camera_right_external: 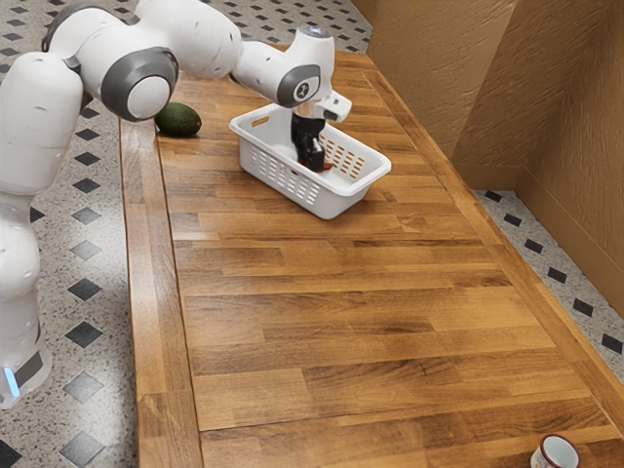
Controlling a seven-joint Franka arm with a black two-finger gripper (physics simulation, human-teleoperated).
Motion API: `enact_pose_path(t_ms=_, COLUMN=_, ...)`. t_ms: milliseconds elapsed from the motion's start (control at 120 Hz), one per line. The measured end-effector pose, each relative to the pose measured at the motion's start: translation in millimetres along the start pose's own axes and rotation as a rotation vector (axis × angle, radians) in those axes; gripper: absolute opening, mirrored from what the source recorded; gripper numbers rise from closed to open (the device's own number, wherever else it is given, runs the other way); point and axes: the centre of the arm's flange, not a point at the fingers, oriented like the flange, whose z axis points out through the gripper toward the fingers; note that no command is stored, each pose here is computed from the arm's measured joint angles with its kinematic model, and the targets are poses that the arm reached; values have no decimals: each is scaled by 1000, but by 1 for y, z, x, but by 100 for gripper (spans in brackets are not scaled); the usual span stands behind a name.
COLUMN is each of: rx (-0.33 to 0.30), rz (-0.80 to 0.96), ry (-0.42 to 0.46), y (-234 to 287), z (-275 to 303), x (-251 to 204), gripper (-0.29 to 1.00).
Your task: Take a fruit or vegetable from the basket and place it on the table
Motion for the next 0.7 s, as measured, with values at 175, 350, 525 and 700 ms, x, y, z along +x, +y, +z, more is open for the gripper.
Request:
enact_pose_path(t_ms=175, rx=-6, rz=-4, ry=11, y=9, z=-5, x=-7, gripper=20)
enact_pose_path(t_ms=350, rx=19, rz=42, ry=107, y=40, z=-74, x=-14, gripper=19)
enact_pose_path(t_ms=525, rx=22, rz=123, ry=236, y=96, z=-153, x=-9, gripper=19)
enact_pose_path(t_ms=700, rx=-28, rz=229, ry=276, y=194, z=-172, x=1, gripper=19)
